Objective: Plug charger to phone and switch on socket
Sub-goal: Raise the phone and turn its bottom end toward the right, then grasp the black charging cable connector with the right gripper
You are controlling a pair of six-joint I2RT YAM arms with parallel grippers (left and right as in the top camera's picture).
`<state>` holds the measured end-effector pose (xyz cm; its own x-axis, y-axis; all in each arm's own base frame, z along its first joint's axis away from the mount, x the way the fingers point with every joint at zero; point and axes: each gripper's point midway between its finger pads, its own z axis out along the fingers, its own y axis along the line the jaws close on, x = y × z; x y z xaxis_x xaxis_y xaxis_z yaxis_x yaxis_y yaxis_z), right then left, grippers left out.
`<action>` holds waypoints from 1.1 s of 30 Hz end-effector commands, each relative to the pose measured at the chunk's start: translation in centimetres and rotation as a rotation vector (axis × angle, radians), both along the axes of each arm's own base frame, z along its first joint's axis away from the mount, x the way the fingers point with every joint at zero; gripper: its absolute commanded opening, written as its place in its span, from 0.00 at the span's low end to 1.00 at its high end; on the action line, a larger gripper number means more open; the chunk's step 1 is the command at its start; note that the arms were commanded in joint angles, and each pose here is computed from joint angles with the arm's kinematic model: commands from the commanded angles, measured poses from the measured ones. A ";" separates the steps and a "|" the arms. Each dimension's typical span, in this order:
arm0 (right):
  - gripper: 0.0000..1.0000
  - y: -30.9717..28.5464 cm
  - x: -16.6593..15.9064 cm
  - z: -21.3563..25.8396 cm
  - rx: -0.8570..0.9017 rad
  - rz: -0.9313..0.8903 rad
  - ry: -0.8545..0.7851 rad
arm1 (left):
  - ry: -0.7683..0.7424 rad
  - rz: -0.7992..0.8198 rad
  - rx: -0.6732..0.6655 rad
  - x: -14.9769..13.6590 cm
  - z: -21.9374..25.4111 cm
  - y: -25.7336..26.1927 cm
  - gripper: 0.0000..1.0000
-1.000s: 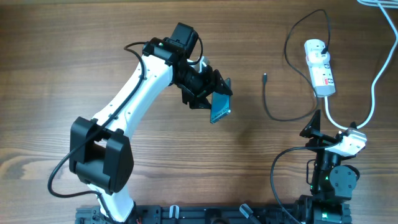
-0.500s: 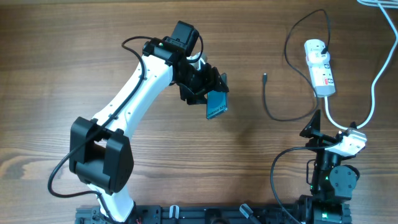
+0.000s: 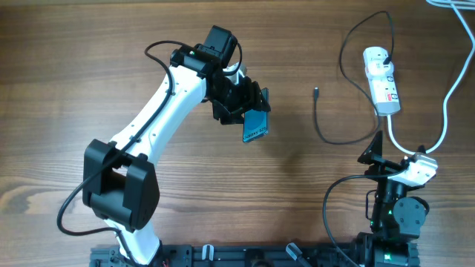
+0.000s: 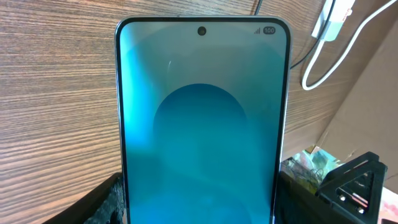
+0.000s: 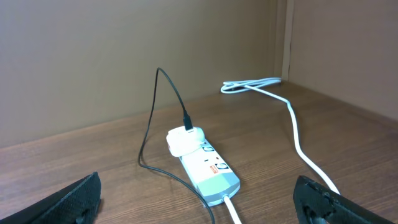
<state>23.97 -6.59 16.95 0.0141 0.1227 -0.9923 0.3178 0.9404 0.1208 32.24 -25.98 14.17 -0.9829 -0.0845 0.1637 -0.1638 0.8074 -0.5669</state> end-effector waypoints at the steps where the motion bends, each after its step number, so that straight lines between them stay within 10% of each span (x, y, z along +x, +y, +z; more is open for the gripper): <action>1: 0.99 0.2 0.1 0.0 -0.013 0.013 0.002 | -0.044 -0.018 -0.020 0.5 1.2 -0.2 0.37; 20: 1.00 0.8 0.3 0.0 0.043 0.048 -0.016 | -0.002 0.157 0.031 3.1 0.7 4.5 0.37; 33: 1.00 7.7 0.8 0.0 1.289 0.356 -0.123 | 0.165 0.289 -0.180 3.6 3.2 4.0 0.39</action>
